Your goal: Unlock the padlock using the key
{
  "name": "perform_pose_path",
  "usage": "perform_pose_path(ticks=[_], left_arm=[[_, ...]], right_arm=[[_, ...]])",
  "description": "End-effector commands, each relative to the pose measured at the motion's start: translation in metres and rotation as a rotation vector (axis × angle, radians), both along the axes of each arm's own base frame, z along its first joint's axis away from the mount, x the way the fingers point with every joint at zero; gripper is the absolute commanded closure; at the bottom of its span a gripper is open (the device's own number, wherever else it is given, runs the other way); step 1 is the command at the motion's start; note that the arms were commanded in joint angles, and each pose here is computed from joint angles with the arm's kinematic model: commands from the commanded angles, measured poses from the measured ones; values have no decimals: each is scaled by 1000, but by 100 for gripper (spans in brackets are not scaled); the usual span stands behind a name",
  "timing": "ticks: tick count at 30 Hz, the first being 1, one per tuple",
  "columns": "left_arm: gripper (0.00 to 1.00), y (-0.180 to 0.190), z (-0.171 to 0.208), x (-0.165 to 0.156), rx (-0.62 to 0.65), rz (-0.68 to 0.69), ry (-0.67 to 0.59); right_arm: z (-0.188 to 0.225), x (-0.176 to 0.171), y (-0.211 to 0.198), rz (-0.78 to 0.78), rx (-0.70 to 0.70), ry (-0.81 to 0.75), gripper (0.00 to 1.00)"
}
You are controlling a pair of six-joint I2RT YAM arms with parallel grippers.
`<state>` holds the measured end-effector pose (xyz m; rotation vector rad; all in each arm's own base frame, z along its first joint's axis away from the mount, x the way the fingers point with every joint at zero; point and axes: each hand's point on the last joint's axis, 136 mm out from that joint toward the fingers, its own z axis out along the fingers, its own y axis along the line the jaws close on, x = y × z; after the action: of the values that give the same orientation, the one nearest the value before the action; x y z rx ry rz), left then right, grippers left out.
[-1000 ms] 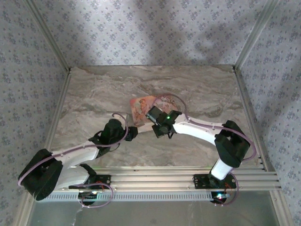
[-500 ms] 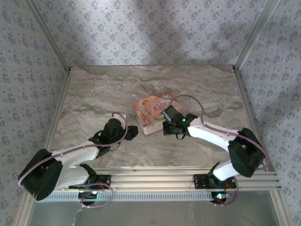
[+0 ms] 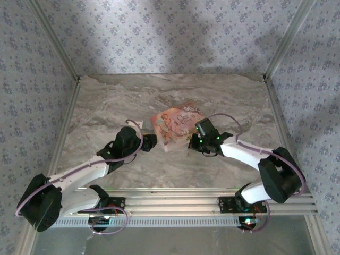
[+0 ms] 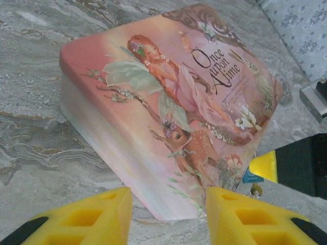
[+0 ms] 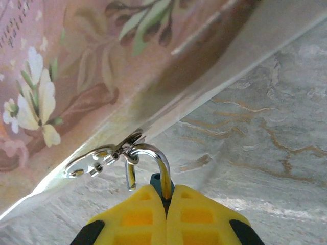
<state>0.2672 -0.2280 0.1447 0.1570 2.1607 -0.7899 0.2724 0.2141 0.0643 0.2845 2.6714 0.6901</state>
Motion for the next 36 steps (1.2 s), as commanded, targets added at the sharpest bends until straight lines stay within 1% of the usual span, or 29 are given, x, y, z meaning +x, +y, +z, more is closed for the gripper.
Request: perform_pose_path(ticks=[1,7,16,23,26,28,31,36], left_arm=[[57,-4,22,6,0,-11,-46],[57,-6,31,8,-7,-21,-63],[57,-6,31,5,-20,-25,-54],[57,-7,38,5,-30,-27,-63],[56,-6,37,4,-30,-27,-61],[56,-6,35,4,-26,-28,-58],[56,-6,32,3,-20,-30,-51],[56,-6,29,3,-21,-28,-47]], right_arm=[[8,8,2,-92,88,2,100],[4,14,0,-190,179,14,100],[7,21,-1,-279,234,-4,100],[23,30,-4,-333,281,-28,100],[32,32,-7,-338,273,-45,100],[34,33,-10,-335,243,-55,100],[21,29,-19,-348,188,-40,100],[-1,23,-25,-372,183,3,100]])
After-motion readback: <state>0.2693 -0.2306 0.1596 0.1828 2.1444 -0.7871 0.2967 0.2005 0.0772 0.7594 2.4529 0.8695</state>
